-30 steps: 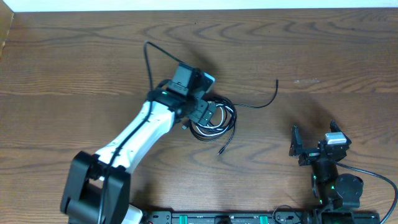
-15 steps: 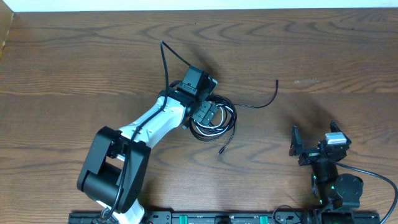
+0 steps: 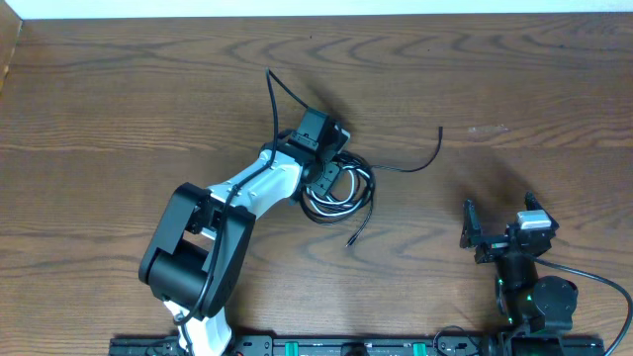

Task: Untangle cables
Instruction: 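Grasp the black and white cable bundle with the left gripper and lift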

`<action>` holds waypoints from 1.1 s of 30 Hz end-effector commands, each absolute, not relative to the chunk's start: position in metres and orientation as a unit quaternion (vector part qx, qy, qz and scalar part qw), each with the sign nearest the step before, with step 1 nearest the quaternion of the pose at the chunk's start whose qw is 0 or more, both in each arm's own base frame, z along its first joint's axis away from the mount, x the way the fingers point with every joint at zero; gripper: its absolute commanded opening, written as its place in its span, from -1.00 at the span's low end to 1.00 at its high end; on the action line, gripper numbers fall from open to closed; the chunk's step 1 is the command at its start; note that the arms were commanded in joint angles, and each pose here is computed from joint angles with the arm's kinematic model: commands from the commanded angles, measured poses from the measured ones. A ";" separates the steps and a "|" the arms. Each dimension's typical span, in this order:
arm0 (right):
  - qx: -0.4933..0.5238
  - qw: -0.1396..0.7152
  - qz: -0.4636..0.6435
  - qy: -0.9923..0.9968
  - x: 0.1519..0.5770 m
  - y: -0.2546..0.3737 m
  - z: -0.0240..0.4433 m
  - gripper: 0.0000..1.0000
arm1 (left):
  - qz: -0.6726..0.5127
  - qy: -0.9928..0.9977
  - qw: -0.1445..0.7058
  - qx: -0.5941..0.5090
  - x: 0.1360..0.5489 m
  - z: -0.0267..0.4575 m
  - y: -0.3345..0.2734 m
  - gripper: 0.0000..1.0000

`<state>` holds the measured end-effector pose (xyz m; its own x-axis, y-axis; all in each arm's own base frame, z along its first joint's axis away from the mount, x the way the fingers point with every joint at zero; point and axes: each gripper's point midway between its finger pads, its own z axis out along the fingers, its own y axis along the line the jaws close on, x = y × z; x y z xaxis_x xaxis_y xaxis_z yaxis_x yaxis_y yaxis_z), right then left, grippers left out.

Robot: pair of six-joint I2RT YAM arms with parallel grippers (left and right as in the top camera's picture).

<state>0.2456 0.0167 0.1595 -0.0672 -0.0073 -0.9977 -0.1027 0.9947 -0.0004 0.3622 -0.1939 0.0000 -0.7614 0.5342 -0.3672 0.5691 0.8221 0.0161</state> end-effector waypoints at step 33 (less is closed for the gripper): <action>-0.074 0.595 0.388 0.700 0.208 0.107 0.178 0.99 | -0.324 0.895 0.270 0.144 0.302 0.210 -0.235 -0.85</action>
